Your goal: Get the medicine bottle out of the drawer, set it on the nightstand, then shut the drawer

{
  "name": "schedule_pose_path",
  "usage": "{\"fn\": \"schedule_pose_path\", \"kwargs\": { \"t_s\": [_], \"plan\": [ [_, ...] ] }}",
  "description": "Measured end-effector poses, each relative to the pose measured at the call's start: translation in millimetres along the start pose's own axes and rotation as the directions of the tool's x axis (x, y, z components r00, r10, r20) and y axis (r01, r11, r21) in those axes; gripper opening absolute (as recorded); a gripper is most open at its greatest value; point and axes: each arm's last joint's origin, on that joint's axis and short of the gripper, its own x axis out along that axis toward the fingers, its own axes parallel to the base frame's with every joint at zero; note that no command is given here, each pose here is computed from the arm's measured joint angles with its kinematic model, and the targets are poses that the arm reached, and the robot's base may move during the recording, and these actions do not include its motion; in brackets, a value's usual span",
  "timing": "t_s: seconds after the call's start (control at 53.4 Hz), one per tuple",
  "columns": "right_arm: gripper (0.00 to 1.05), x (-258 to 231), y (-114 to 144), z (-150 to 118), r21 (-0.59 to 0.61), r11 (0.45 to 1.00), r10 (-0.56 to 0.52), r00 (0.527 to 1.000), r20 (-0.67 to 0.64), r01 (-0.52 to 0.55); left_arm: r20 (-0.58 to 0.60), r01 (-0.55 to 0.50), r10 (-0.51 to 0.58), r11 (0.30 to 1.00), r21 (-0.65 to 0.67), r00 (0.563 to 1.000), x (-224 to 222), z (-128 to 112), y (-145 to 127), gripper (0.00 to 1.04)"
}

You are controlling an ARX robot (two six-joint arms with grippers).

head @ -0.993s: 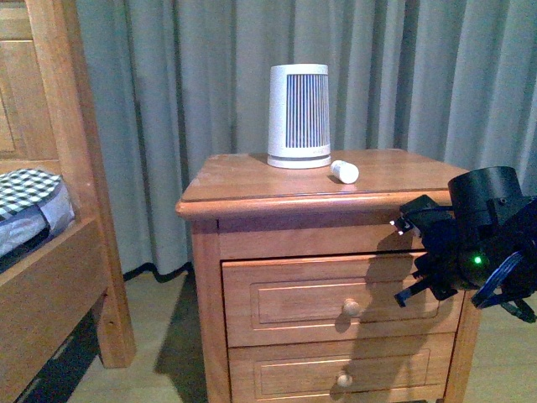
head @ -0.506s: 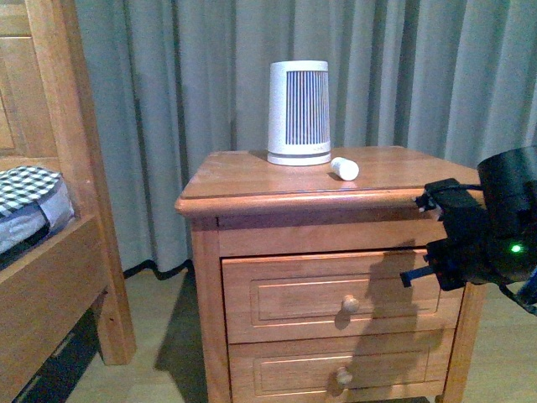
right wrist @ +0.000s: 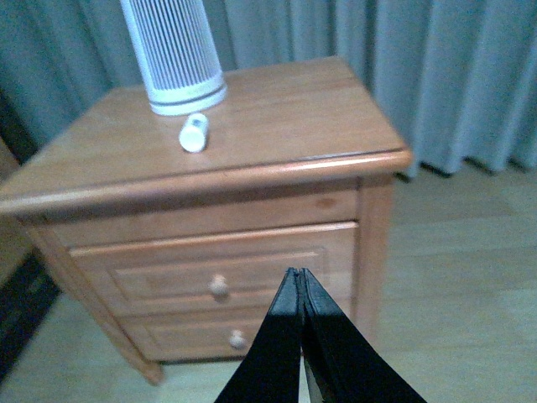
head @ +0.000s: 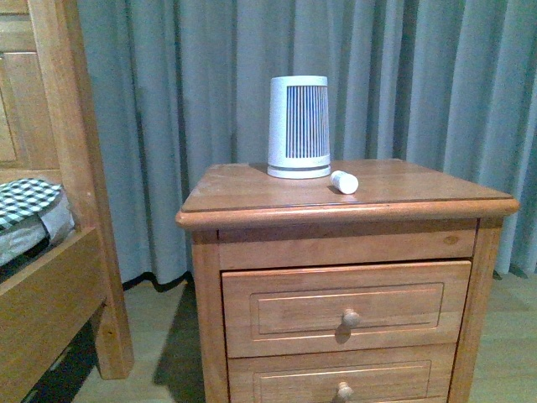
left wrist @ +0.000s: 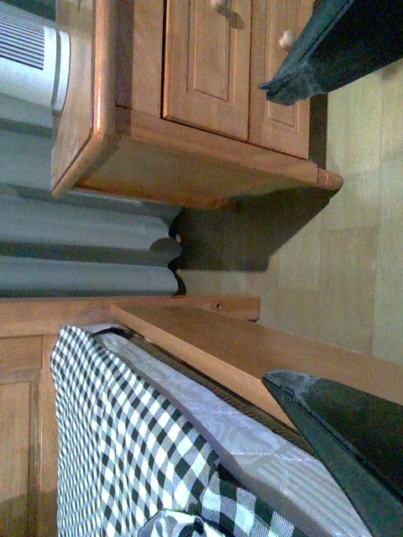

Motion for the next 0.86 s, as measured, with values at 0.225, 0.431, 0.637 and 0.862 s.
{"fn": "schedule_pose_path", "kwargs": {
  "t_s": [0.225,0.431,0.637,0.862],
  "plan": [
    [0.03,-71.0,-2.5,-55.3,-0.057,0.998,-0.002,0.995,0.100,0.008,0.000,0.000,0.000,1.000,0.000,1.000,0.0,0.0,0.0,0.98],
    [0.03,-69.1,-5.3,-92.0,-0.069,0.998,-0.002,0.994,0.107,0.010,0.000,0.000,0.000,1.000,0.000,1.000,0.0,0.0,0.0,0.98],
    [0.10,-69.4,-5.1,-91.5,-0.072,0.997,0.002,0.994,0.114,0.006,0.000,0.000,0.000,1.000,0.000,1.000,0.0,0.0,0.0,0.98],
    [0.50,-69.4,-5.1,-91.5,-0.072,0.997,0.002,0.994,0.114,0.006,0.000,0.000,0.000,1.000,0.000,1.000,0.0,0.0,0.0,0.98]
  ]
}}
